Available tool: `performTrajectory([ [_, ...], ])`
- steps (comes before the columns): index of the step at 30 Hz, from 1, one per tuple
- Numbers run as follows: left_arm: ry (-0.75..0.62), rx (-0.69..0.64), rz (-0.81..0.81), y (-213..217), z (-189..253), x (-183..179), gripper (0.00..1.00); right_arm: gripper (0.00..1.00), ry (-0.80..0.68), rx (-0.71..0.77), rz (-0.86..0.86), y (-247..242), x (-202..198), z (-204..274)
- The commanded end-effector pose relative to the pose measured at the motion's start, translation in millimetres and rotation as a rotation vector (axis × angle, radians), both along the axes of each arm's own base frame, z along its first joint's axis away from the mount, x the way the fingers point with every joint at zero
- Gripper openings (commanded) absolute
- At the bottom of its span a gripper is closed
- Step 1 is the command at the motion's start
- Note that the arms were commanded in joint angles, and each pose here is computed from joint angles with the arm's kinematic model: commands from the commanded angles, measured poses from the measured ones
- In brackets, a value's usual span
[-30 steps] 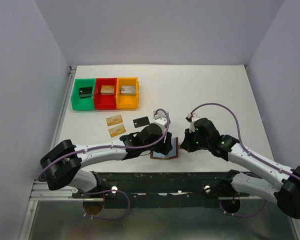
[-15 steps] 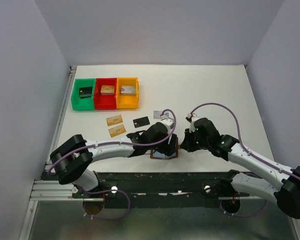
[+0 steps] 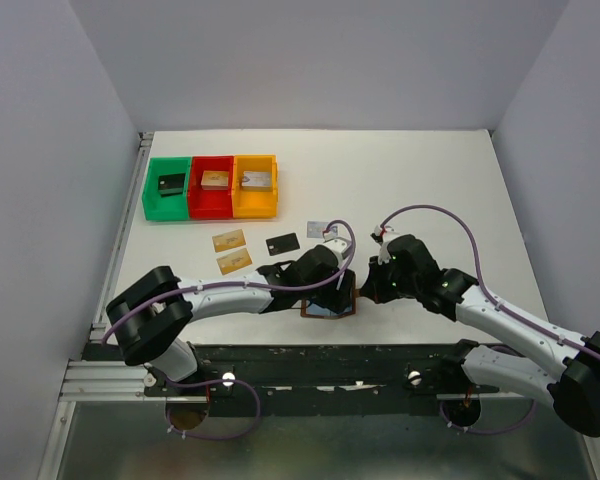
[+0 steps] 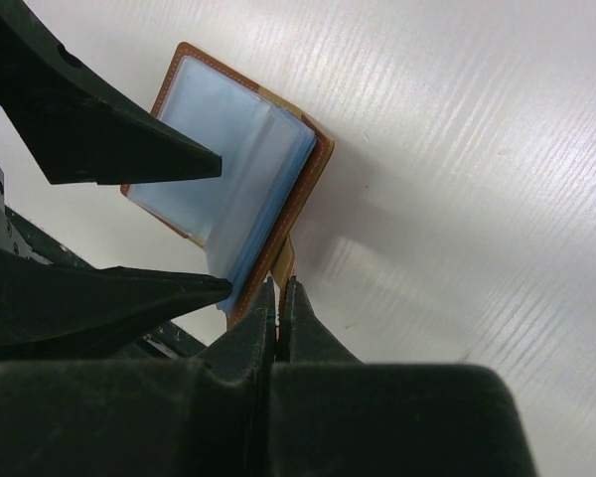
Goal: Take the credit cards out of the card holder
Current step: Remove the credit card from the card holder.
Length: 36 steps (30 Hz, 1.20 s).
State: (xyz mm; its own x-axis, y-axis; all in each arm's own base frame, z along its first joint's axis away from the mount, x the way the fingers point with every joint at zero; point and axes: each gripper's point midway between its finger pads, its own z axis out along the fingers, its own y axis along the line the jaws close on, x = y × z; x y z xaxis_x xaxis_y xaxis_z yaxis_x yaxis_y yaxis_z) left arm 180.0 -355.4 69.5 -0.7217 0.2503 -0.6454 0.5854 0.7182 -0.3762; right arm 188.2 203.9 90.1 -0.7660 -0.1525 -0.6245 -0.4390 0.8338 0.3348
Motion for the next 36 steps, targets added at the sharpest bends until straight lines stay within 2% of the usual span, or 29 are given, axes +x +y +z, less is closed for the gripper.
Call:
performTrajectory([
  [1, 0.002, 0.044, 0.006, 2.2, -8.1, 0.8, 0.72, 0.00, 0.001, 0.019, 0.007, 3.6, 1.1, 8.0],
  [10, 0.004, 0.075, 0.041, 11.3, -14.8, 2.6, 0.72, 0.00, -0.002, 0.016, 0.005, 2.5, 1.2, 7.0],
  [22, -0.072, 0.099, 0.131, 32.1, -0.9, 13.8, 0.72, 0.00, -0.003, 0.003, -0.002, -0.5, 1.2, 3.4],
  [36, -0.094, 0.129, 0.082, 22.0, -0.5, 8.3, 0.70, 0.00, 0.002, -0.003, -0.016, -4.0, -0.7, -1.8],
])
